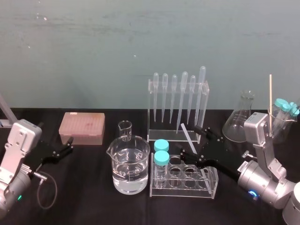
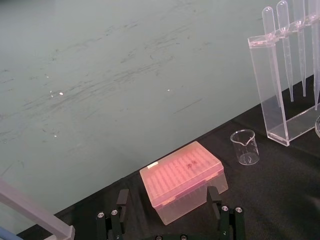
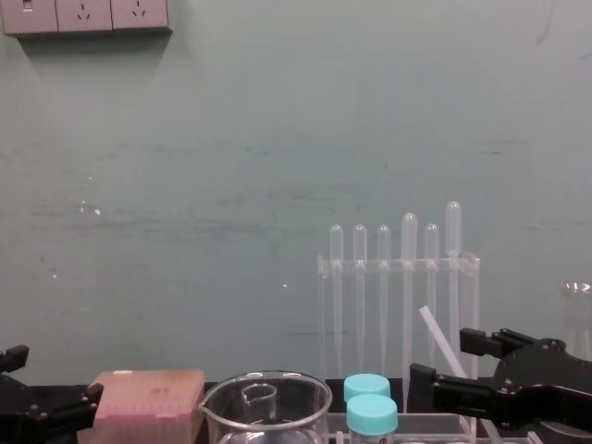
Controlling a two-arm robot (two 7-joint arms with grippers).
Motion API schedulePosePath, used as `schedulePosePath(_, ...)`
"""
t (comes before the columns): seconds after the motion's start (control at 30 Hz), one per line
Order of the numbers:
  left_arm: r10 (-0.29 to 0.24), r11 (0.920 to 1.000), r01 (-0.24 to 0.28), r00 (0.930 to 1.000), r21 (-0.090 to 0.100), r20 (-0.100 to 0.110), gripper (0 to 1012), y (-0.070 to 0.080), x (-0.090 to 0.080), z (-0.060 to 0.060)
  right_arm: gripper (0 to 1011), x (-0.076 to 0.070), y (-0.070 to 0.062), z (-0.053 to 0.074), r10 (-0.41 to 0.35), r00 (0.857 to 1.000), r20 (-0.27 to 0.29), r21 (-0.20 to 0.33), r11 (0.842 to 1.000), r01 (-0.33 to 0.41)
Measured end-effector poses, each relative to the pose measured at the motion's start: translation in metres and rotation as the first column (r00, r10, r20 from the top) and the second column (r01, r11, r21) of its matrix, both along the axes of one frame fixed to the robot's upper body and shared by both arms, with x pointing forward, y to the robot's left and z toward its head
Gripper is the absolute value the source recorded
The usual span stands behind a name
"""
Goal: Pick up the stirring rod with one hand, then place it down.
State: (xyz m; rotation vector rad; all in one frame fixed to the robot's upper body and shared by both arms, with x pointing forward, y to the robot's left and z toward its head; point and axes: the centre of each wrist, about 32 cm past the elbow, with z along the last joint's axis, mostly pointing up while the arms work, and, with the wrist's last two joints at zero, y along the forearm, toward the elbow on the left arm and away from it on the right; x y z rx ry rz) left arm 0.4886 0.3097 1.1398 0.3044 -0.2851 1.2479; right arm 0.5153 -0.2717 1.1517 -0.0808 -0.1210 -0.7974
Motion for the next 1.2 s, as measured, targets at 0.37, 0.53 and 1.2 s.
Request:
schedulePosePath(0.37,0.0,1.0,0.0,1.0,0.0,0.0,1000,0.0,0.0,0.0,664,-0.0001,0.0,0.0,0.0,1.0,0.001,0.0,1.0,0.0)
schedulePosePath(0.53,0.0,1.0,0.0,1.0,0.0,0.0,1000,0.0,0.0,0.0,486,-0.0001,0.0001,0.0,-0.001,1.0,0.002,0.001,1.0,0.001)
schedulePosePath(1.2,0.0,1.0,0.0,1.0,0.0,0.0,1000,0.0,0.0,0.0,72,-0.0001,0.0,0.0,-0.001,1.0,0.001,0.0,1.0,0.001)
